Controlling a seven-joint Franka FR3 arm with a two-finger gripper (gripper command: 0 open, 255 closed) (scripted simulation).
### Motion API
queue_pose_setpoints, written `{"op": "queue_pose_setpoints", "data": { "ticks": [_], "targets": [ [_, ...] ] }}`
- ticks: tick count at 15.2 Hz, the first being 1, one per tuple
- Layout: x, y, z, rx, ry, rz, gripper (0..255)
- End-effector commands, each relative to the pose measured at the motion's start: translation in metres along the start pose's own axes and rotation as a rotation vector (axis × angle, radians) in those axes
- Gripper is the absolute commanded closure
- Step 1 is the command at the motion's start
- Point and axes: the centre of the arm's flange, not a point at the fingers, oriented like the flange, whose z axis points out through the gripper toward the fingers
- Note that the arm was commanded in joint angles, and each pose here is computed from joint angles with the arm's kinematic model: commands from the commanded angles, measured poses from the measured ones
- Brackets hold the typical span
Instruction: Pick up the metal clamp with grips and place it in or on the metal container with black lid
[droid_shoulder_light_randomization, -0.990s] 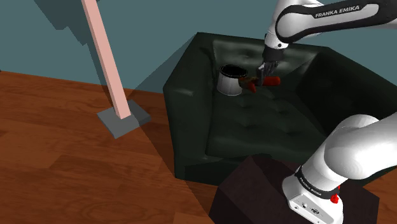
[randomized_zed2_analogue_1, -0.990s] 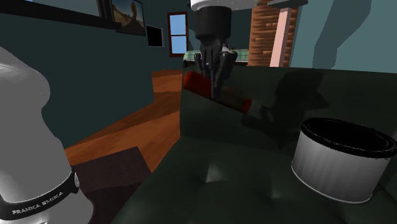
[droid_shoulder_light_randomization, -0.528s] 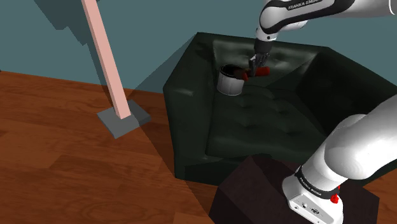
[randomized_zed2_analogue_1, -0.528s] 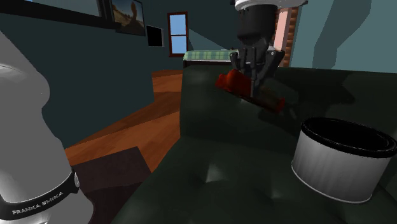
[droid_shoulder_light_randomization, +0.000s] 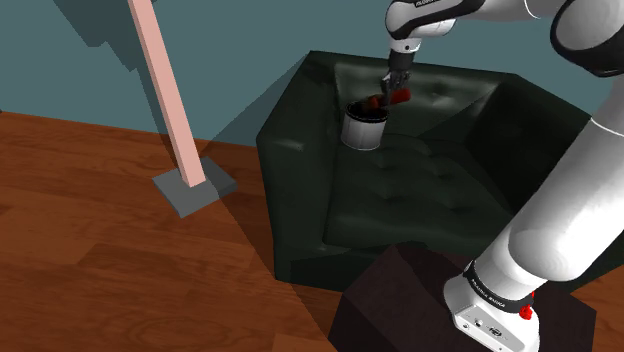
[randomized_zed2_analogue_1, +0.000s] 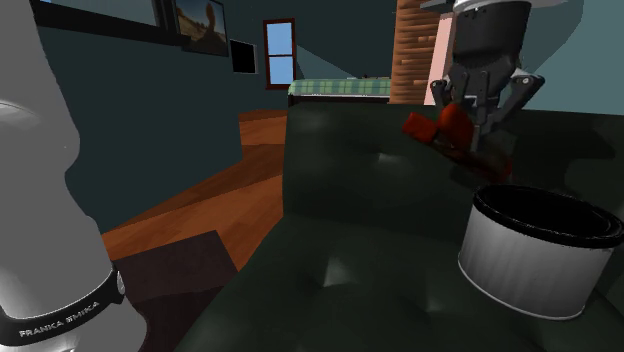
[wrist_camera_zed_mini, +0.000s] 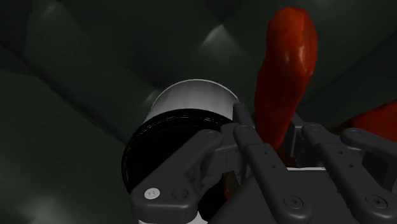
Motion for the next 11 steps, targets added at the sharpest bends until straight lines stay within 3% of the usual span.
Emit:
{"op": "queue_pose_setpoints", "data": {
  "ticks": [1, 11],
  "targets": [
    [0.024, 0.014, 0.002, 0.0, 0.001, -0.002, 255],
    [0.125, 0.074, 0.009, 0.0, 0.001, -0.002, 255]
  ]
}}
